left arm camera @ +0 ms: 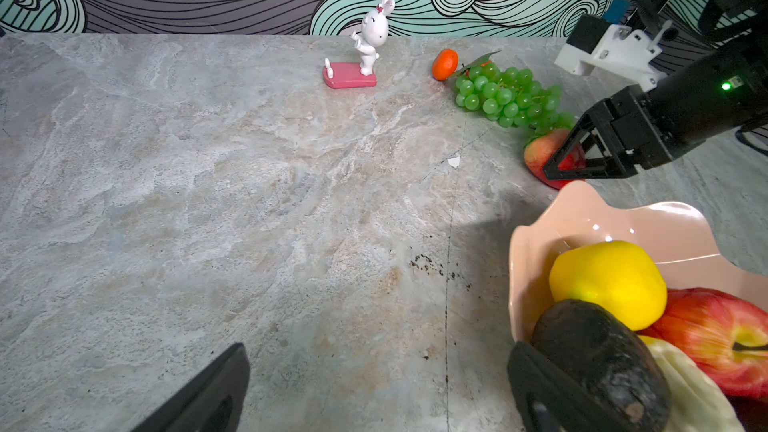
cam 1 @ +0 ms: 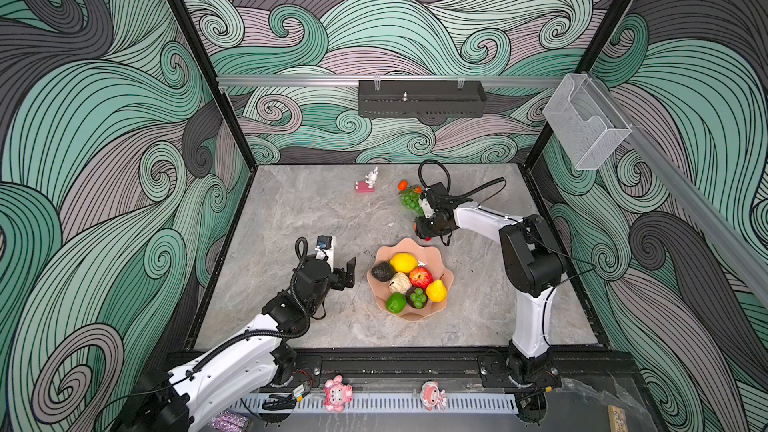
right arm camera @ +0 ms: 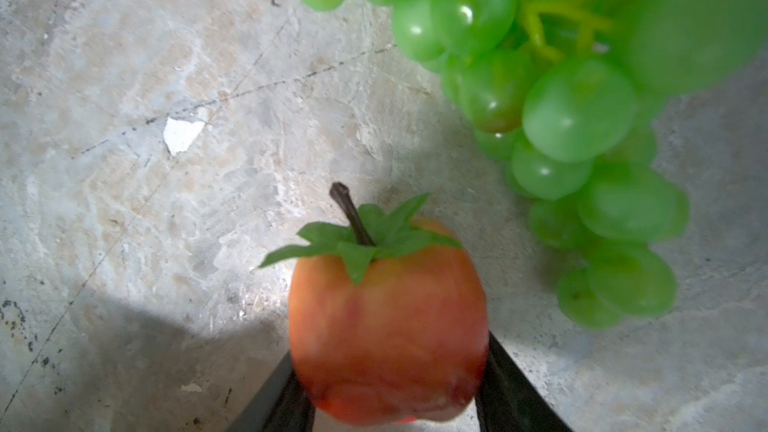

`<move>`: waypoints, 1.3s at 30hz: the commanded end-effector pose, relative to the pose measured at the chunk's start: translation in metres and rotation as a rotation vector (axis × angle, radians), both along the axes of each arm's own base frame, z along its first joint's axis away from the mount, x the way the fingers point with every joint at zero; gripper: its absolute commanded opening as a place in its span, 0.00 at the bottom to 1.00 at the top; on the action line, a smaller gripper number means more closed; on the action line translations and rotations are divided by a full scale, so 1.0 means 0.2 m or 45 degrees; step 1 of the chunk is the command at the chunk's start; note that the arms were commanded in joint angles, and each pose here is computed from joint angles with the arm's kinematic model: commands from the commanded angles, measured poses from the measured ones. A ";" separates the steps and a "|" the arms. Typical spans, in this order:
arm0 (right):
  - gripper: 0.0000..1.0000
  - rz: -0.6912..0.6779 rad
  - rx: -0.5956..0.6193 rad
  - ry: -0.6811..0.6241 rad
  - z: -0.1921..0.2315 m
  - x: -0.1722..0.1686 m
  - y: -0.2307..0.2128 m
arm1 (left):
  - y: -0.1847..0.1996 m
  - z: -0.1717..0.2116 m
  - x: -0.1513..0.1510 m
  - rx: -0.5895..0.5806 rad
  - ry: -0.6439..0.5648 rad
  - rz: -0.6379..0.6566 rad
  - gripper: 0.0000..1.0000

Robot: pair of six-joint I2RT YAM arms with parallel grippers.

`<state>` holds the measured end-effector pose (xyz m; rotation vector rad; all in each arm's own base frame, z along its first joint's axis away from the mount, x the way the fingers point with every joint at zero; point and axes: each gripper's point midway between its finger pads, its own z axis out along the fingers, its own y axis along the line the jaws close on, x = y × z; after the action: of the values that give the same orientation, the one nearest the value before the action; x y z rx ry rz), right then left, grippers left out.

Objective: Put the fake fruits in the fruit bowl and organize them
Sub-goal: 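Grasp the red apple with the right gripper and lift it, then carry the apple toward the bowl with the right gripper while the left approaches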

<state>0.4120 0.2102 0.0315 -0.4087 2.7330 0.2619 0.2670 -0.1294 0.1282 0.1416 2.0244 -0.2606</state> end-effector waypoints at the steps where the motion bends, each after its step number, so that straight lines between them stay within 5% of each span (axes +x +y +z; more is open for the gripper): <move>1: 0.54 0.024 0.006 -0.069 0.14 0.00 0.01 | -0.03 0.04 0.02 -0.029 -0.021 -0.016 0.99; 10: 0.54 0.050 0.069 -0.198 0.37 -0.06 0.03 | -0.05 0.04 0.03 -0.049 0.029 -0.024 0.98; 19: 0.53 0.288 0.284 -0.262 0.58 -0.31 0.26 | -0.17 0.29 0.10 -0.297 0.099 0.010 0.93; 29: 0.50 0.590 0.457 -0.331 0.59 -0.68 0.49 | -0.48 0.45 0.06 -0.385 0.303 -0.350 0.69; 39: 0.49 0.685 0.480 -0.421 0.54 -0.81 0.56 | -0.58 0.37 0.00 -0.331 0.484 -0.502 0.49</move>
<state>0.2461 0.3137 0.1250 -0.9696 2.2382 0.7497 0.2746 -0.2404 0.1989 0.2936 2.2637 -0.8062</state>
